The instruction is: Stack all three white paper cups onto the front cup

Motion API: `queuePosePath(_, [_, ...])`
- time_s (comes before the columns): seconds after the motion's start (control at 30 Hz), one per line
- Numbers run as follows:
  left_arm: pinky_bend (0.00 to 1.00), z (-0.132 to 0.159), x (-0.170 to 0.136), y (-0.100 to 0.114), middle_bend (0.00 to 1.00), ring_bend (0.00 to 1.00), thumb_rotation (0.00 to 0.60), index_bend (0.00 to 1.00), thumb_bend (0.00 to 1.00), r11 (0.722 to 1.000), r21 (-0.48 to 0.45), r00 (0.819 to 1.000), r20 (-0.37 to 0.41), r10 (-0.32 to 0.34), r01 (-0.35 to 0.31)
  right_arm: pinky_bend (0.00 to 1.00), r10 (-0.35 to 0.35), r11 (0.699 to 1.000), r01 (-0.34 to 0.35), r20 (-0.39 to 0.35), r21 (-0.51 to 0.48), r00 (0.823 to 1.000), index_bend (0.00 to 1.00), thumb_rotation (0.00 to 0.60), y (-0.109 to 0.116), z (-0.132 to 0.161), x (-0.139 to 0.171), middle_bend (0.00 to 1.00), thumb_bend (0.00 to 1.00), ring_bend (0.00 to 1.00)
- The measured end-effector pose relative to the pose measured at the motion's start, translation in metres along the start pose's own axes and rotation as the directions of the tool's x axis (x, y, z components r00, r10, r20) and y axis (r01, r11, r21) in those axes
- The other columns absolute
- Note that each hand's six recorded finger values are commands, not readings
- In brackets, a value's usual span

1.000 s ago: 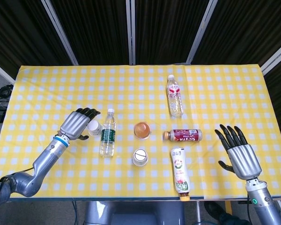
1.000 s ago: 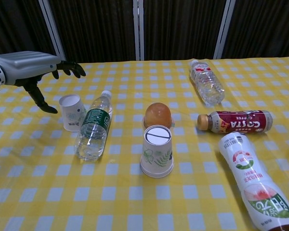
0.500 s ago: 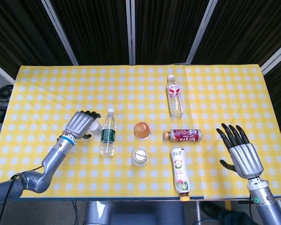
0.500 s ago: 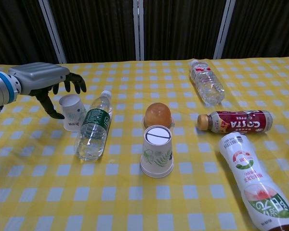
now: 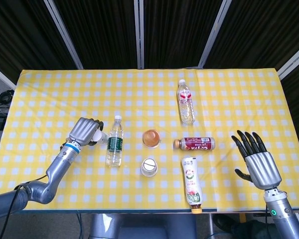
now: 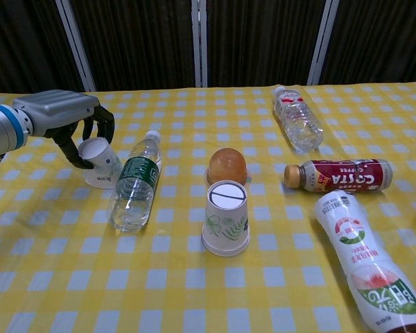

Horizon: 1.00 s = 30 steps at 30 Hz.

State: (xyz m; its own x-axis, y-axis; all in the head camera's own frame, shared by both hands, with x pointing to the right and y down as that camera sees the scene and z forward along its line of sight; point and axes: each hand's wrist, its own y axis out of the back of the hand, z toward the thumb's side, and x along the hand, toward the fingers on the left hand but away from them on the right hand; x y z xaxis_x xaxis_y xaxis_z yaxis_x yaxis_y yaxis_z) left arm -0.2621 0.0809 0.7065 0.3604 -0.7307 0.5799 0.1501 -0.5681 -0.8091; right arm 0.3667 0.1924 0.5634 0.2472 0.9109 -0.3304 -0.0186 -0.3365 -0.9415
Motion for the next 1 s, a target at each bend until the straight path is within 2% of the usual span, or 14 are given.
queuePosePath(0.1, [0.58,0.001,-0.002,0.008,0.48,0.46,0.600,0.51,0.23,1.000,-0.009,1.000,0.007,0.021,-0.021,0.00,-0.001,1.000,0.001,0.000,0.000,1.000,0.00,0.600,0.000,0.000,0.001,0.00,0.00,0.00])
queuePosePath(0.3, [0.58,0.004,-0.019,0.044,0.48,0.46,0.600,0.51,0.22,0.995,-0.032,0.994,0.053,0.100,-0.098,0.00,-0.007,1.000,0.007,0.003,-0.001,1.000,0.00,0.600,0.002,0.000,0.001,0.00,0.00,0.00])
queuePosePath(0.47, [0.58,0.016,-0.038,0.078,0.48,0.46,0.600,0.51,0.21,0.984,-0.067,0.979,0.113,0.170,-0.163,0.00,-0.010,1.000,0.010,0.003,-0.004,1.000,0.00,0.600,0.004,0.000,0.001,0.00,0.00,0.00])
queuePosePath(0.63, [0.58,0.039,-0.054,0.101,0.48,0.46,0.600,0.51,0.20,0.978,-0.094,0.960,0.195,0.200,-0.185,0.00,-0.011,1.000,0.011,0.003,-0.003,1.000,0.00,0.600,0.004,0.000,0.001,0.00,0.00,0.00])
queuePosePath(0.8, [0.58,0.071,-0.059,0.102,0.48,0.46,0.600,0.51,0.20,0.984,-0.100,0.943,0.286,0.170,-0.147,0.00,-0.015,1.000,0.015,0.006,-0.004,1.000,0.00,0.600,0.005,0.000,0.002,0.00,0.00,0.00])
queuePosePath(1.0, [0.57,0.127,-0.052,0.089,0.47,0.46,0.600,0.51,0.20,0.993,-0.071,0.904,0.411,0.115,-0.094,0.00,-0.021,1.000,0.021,0.016,-0.004,1.000,0.00,0.600,0.008,-0.004,0.003,0.00,0.00,0.00])
